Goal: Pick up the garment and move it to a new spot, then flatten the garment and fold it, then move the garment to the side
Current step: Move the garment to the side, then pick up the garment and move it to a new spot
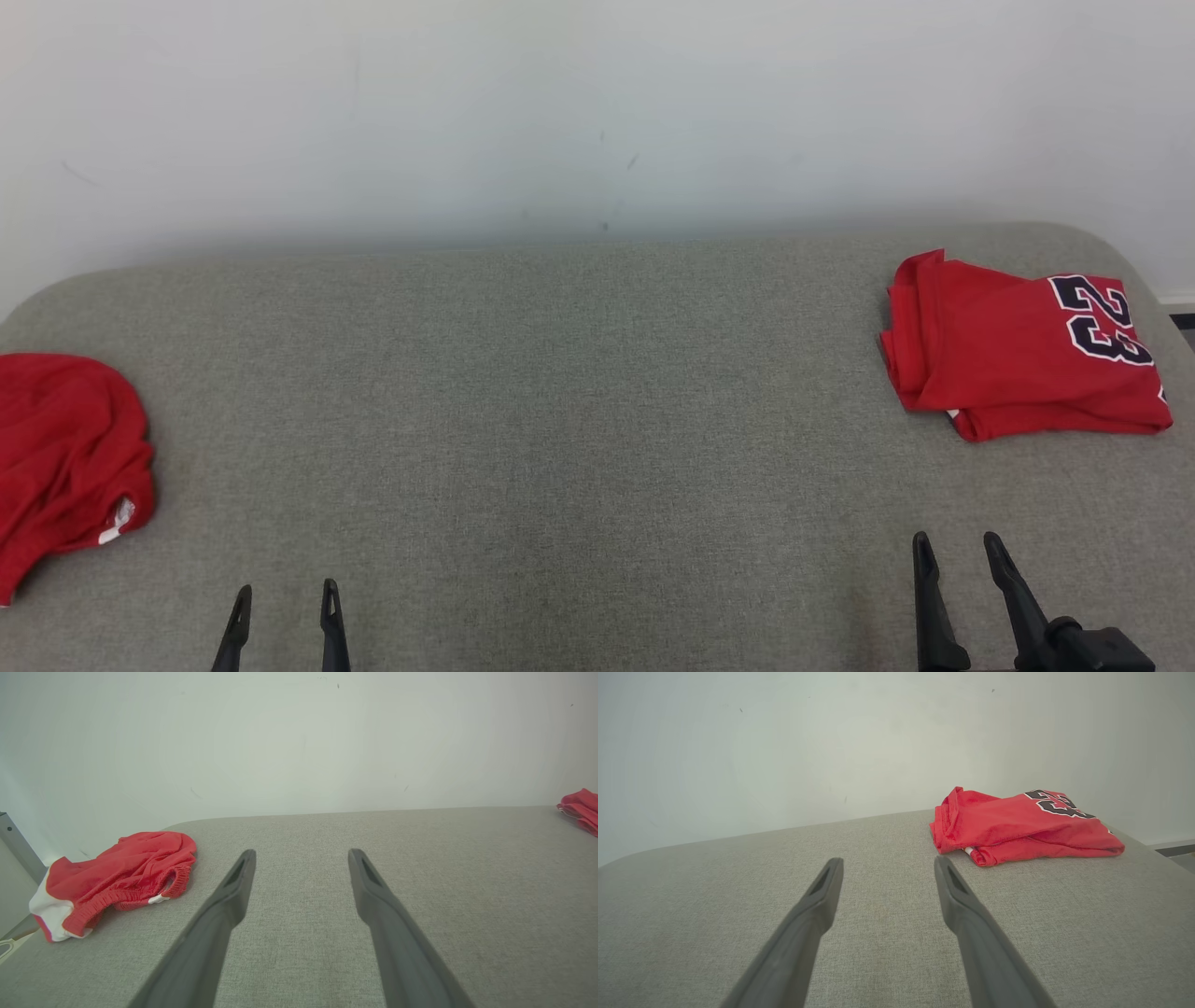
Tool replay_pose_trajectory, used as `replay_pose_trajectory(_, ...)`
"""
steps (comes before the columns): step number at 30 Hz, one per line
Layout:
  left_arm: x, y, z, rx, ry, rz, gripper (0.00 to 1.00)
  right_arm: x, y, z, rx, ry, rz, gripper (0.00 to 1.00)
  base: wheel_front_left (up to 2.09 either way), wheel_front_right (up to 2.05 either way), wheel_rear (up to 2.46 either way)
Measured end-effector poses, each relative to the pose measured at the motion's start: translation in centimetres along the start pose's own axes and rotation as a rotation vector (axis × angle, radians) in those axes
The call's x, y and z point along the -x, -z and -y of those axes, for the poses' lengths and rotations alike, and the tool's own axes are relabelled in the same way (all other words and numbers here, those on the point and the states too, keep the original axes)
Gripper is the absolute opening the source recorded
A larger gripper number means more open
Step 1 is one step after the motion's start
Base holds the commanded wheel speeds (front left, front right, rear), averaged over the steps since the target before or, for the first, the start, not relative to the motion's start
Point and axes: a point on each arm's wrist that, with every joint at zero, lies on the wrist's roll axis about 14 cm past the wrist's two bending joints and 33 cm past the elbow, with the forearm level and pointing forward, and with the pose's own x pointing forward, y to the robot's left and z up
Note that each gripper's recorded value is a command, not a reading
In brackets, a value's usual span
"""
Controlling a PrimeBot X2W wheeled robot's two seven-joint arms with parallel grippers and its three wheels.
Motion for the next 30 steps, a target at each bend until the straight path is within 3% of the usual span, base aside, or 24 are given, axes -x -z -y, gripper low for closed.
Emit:
replay_pose_trajectory(16,0.7,0.2,-1.4,0.003,-0.046,-0.007,1.00,-0.5,0.5,-0.9,-0.005,-0.029,-0.016,1.00,0.00,0.00,0.00)
replay_pose_trajectory(30,3.6,0.7,-6.1,-0.006,-0.204,-0.030,1.00,-2.7,1.7,-5.8,-0.017,-0.181,-0.050,1.00,0.00,0.00,0.00)
